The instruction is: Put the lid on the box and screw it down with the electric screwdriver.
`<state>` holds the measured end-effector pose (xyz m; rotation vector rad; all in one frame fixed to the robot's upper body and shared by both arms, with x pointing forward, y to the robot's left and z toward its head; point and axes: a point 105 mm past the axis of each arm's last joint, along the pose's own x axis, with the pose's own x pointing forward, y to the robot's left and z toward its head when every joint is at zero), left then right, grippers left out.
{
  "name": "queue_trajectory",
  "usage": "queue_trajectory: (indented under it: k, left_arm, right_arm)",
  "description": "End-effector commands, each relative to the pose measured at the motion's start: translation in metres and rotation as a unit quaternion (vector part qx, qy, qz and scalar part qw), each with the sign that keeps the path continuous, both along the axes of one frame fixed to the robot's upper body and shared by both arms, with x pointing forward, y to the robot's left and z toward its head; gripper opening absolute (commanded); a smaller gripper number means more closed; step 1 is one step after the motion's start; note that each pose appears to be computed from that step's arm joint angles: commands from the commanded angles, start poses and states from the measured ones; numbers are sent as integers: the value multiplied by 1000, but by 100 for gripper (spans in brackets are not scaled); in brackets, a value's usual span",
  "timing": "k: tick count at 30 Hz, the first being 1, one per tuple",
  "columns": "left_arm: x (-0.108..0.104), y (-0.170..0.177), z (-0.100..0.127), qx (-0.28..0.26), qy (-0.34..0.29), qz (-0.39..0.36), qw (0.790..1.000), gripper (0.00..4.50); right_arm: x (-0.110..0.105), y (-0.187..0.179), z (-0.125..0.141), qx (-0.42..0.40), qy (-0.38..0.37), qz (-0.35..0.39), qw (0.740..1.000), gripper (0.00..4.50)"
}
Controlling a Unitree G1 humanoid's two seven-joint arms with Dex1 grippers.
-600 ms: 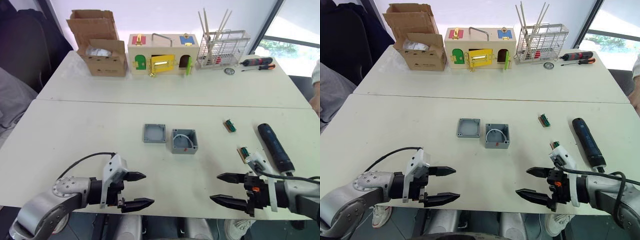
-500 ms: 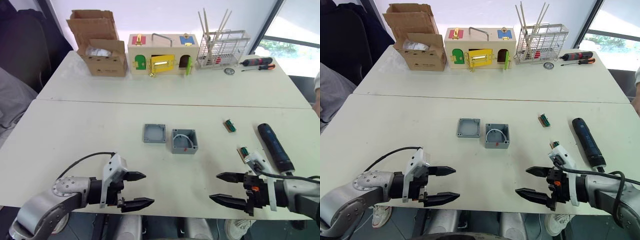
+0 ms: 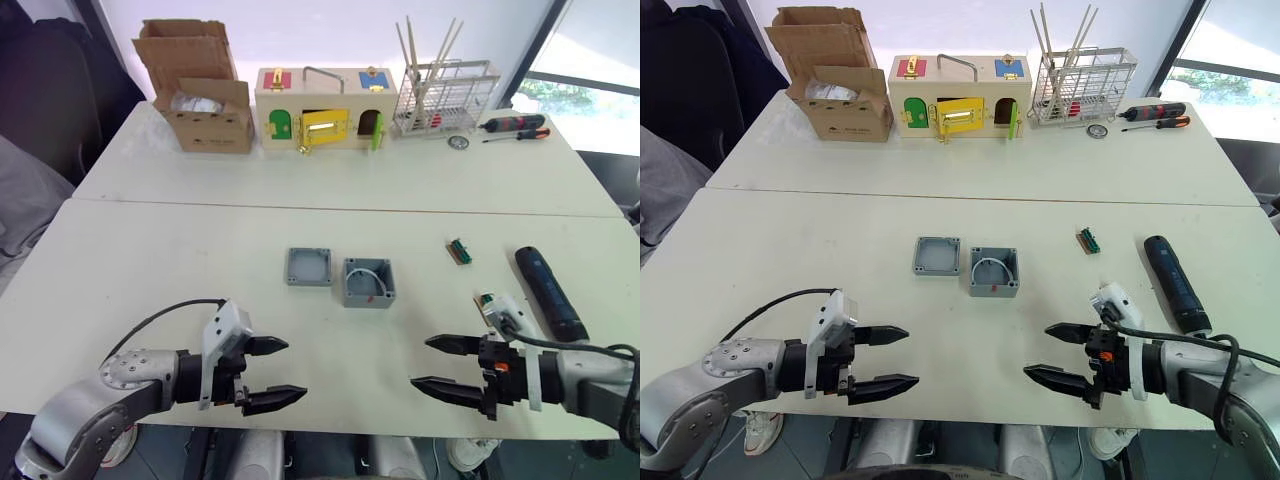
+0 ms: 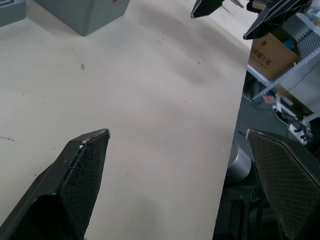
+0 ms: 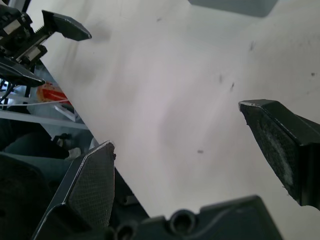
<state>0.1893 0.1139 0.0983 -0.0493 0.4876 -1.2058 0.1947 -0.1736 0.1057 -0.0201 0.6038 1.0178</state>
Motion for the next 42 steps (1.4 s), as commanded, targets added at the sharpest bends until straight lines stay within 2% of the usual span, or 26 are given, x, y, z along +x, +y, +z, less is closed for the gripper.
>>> queue_trajectory:
  k: [1,7,14,18,21,24,27,32,37,40,42]
  left_arm:
    - [2,0,10,4,-28,5,1000,450]
    - [5,6,6,42,-39,22,998,450]
    - [18,23,4,83,-31,46,995,450]
    - [56,48,38,130,-79,69,986,450]
    - [85,41,79,175,-170,-18,970,450]
    - [98,24,94,184,-202,-89,958,450]
    - [110,-14,105,159,-235,-166,945,450]
    - [103,-68,93,133,-224,-287,922,450]
    - [109,-89,78,139,-221,-314,913,450]
    - [111,-110,56,159,-193,-332,909,450]
    - [117,-118,49,171,-193,-328,909,450]
  right_arm:
    - [7,5,7,8,-28,8,1000,449]
    - [13,9,4,5,-27,8,1000,449]
    - [26,8,4,6,-20,-31,999,449]
    - [34,7,28,22,-64,-21,998,449]
    - [31,9,39,1,-67,10,998,449]
    - [34,10,44,-6,-81,8,997,449]
    - [32,9,41,-25,-86,2,996,449]
    - [33,11,31,-29,-96,-43,994,449]
    - [28,16,27,-26,-100,-60,993,449]
    - [22,17,24,-20,-103,-86,991,449]
    - [20,18,23,-19,-106,-95,990,449]
